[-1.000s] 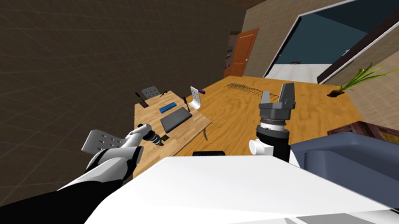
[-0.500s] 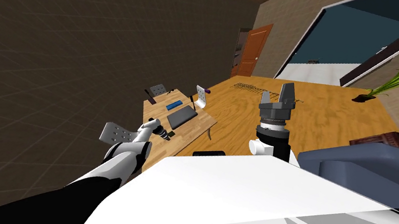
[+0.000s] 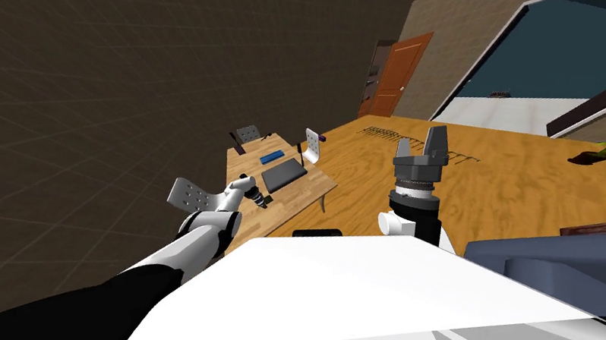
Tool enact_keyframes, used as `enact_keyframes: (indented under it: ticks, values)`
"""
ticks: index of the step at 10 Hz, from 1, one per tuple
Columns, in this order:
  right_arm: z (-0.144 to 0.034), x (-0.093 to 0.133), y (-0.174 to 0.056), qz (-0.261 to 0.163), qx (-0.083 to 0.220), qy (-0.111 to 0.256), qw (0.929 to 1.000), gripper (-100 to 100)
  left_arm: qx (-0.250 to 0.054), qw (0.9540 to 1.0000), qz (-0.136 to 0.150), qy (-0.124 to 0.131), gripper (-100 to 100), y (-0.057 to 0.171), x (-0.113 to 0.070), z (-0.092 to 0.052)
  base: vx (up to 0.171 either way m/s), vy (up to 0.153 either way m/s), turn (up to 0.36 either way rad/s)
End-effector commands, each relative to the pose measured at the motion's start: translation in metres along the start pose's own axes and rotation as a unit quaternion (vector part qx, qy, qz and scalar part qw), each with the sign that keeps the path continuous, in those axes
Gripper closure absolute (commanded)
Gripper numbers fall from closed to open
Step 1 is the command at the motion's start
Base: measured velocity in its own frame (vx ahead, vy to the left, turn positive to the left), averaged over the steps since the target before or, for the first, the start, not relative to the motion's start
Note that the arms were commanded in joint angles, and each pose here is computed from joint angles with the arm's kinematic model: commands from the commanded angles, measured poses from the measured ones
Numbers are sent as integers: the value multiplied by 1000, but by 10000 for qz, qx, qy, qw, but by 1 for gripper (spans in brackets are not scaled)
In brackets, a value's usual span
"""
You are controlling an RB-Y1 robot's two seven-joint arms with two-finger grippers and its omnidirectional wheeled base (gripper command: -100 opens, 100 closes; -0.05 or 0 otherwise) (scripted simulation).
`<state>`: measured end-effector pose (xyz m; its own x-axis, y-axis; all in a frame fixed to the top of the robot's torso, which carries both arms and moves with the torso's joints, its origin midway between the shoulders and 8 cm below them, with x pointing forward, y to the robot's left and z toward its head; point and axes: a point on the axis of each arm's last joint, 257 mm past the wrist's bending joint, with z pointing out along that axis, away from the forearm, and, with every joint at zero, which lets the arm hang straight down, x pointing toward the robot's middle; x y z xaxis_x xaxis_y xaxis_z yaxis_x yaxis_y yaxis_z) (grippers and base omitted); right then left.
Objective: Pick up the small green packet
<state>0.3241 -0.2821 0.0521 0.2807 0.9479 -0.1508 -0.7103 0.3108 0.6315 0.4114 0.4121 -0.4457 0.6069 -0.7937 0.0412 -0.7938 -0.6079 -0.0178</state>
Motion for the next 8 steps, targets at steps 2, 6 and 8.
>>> enact_keyframes:
  ticks: [2, 6, 8]
  values:
    - [0, 0, 0, 1, 0, 0, 10000, 0, 114, 9997, 205, -28, -100, 0, 52, -9, -5, 96, 227]
    - [0, 0, 0, 1, 0, 0, 10000, 0, 255, 9982, 545, -10, -100, 9, 109, -17, 0, 84, 115]
    - [0, 0, 0, 1, -1, 0, 10000, 0, 249, 9983, 527, -12, 100, 8, 106, -17, -1, 7, -5]
